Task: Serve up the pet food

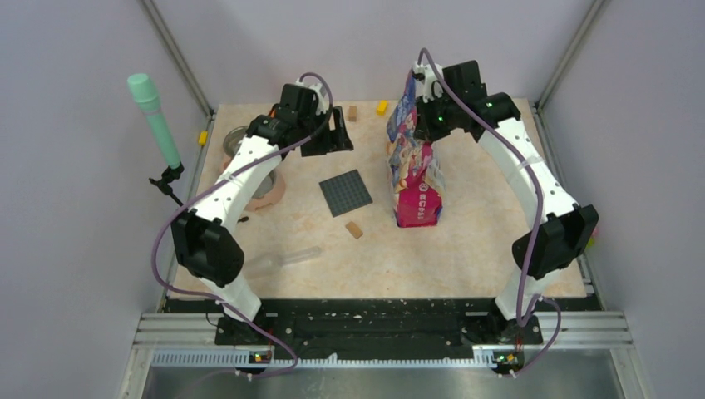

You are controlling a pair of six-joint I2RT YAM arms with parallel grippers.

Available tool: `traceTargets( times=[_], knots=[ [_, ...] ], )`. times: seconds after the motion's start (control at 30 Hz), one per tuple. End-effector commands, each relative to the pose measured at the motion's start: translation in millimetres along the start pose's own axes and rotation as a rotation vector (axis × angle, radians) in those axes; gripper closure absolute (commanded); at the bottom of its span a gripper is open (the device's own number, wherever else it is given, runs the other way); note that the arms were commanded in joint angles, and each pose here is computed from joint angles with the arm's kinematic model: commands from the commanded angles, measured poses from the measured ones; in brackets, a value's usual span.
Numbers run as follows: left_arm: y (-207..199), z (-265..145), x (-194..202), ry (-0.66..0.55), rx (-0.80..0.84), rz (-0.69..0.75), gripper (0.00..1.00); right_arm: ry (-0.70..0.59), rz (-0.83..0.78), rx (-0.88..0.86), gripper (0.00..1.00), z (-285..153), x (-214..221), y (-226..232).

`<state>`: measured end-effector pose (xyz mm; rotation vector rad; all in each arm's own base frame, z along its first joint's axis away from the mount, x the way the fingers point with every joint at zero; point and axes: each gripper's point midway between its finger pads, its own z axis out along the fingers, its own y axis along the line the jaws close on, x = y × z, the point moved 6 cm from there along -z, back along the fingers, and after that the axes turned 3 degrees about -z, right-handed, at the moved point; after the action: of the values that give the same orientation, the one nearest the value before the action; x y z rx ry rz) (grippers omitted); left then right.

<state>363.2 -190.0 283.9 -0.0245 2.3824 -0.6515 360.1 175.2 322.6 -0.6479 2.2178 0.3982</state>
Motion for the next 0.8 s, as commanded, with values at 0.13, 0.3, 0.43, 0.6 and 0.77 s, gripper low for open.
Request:
traceTargets(
  times=[0.13, 0.3, 0.43, 0.6, 0.77],
  knots=[
    [-16, -6, -11, -0.053, 0.085, -0.039, 0.20, -0.239, -0.125, -0.127, 1.00, -26, -51, 21],
    [-16, -3, -11, -0.041, 0.079, -0.043, 0.20, -0.208, -0.098, -0.056, 1.00, -10, -46, 11],
    [-16, -5, -14, -0.053, 0.066, -0.045, 0.19, -0.187, -0.061, -0.008, 0.52, -14, -52, 6],
    [-13, -12, -16, -0.066, 0.040, -0.016, 0.16, -0.262, 0.000, 0.060, 0.11, -49, -73, 6],
    [-11, -18, -15, -0.067, 0.018, 0.006, 0.15, -0.319, 0.054, 0.096, 0.09, -81, -82, 9]
  ],
)
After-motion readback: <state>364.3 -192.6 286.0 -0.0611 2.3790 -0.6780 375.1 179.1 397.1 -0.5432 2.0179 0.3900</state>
